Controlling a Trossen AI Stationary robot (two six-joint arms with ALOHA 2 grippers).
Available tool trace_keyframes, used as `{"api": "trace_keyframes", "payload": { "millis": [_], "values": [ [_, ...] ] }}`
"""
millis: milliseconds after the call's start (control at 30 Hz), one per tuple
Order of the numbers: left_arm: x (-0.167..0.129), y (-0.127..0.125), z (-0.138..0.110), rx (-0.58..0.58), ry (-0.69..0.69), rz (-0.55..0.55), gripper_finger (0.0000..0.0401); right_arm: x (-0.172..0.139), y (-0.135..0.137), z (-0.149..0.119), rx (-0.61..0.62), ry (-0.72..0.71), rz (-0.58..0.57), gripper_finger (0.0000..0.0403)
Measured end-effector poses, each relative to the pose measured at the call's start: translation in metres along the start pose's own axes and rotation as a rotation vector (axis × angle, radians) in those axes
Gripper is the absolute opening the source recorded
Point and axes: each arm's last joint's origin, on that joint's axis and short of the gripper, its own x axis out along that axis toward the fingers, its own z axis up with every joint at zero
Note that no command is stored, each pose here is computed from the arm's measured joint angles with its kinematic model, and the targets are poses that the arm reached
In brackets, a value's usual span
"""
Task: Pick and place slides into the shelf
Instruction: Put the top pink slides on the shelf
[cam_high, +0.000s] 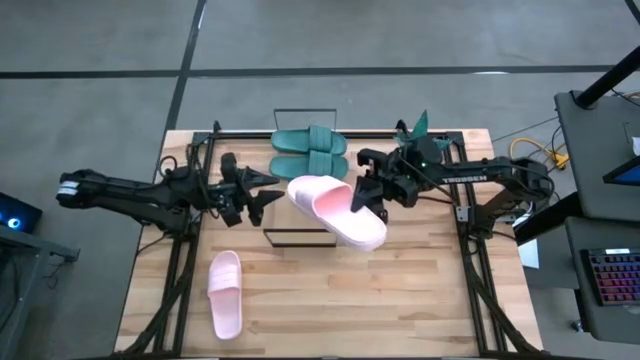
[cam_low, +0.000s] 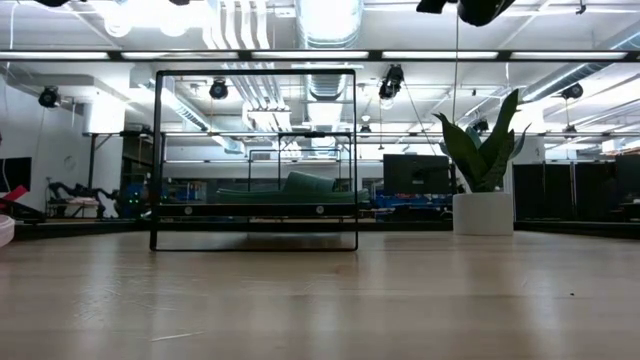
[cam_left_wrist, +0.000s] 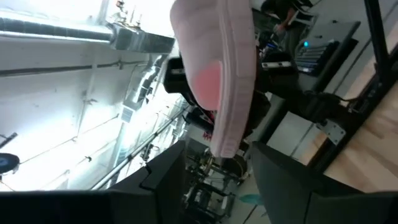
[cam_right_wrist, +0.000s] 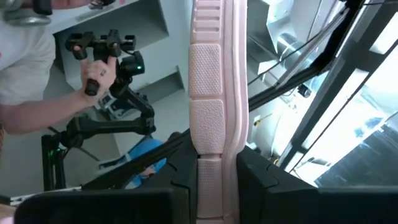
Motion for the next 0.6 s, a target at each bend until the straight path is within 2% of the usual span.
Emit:
{"api": "trace_keyframes", "payload": {
  "millis": [333, 600],
  "values": [
    [0.023, -0.006, 0.001, 0.003, 0.005, -0.038, 0.0167, 0.005, 0.004, -0.001, -0.018, -0.012, 0.009, 0.0056],
    [0.041, -0.005, 0.004, 0.005, -0.004, -0.017, 0.0165, 0.005, 0.006, -0.003, -0.011, -0.008, 0.010, 0.0056]
  ]
}}
